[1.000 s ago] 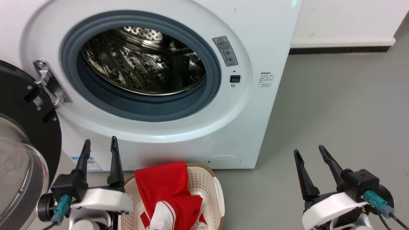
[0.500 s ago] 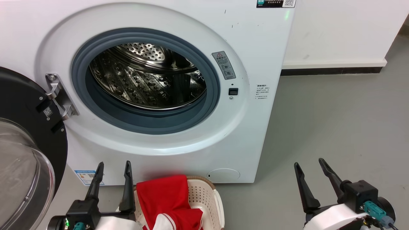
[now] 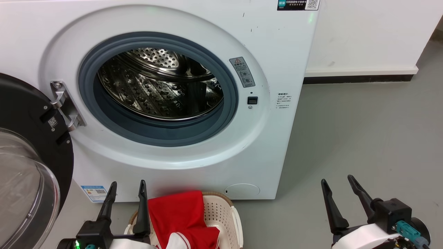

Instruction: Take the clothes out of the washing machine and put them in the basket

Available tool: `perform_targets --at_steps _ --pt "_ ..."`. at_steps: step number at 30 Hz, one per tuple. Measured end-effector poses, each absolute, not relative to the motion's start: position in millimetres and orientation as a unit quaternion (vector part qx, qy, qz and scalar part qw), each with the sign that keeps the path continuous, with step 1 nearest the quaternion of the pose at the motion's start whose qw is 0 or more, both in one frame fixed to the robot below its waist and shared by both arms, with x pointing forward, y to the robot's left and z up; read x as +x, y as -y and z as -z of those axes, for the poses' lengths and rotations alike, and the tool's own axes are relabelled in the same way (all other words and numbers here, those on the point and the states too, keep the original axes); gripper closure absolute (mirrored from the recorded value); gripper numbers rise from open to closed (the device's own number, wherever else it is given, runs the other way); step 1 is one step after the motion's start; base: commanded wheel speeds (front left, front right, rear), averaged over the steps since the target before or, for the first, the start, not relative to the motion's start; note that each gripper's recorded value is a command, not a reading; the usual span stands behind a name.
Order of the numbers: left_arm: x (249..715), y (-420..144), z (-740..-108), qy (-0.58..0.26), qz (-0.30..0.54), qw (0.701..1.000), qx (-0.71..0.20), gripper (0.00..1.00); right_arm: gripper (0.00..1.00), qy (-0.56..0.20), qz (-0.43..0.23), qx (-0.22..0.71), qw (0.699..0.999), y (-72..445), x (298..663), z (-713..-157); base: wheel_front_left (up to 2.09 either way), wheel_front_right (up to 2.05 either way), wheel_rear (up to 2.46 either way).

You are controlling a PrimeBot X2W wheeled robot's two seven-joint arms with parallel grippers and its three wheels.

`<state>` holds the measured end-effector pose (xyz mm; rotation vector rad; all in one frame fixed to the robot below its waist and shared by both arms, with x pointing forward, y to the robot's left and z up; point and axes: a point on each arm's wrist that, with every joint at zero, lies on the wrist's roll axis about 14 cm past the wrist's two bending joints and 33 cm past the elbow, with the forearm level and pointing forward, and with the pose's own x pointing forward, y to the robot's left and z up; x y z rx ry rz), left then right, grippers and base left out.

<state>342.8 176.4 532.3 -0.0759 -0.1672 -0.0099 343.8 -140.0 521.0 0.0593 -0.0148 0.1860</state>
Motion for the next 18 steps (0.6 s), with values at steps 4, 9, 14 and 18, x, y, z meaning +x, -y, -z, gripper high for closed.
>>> perform_targets --at_steps 4,9,14,18 --pt "342 -176 -531 0.081 0.005 0.996 -0.035 0.00 0.00 0.006 -0.093 0.030 0.995 140 344 -521 0.00 0.00 0.00" --pt "342 -177 -531 0.080 0.003 0.996 -0.031 0.00 0.00 0.006 -0.093 0.031 0.995 140 344 -520 0.00 0.00 0.00" --pt "341 -178 -533 0.083 0.002 0.996 -0.028 0.00 0.00 0.007 -0.095 0.033 0.995 139 345 -520 0.00 0.00 0.00" --pt "340 -179 -522 0.065 -0.001 0.997 -0.030 1.00 1.00 -0.010 -0.095 0.035 0.995 138 342 -510 0.00 0.00 0.00"
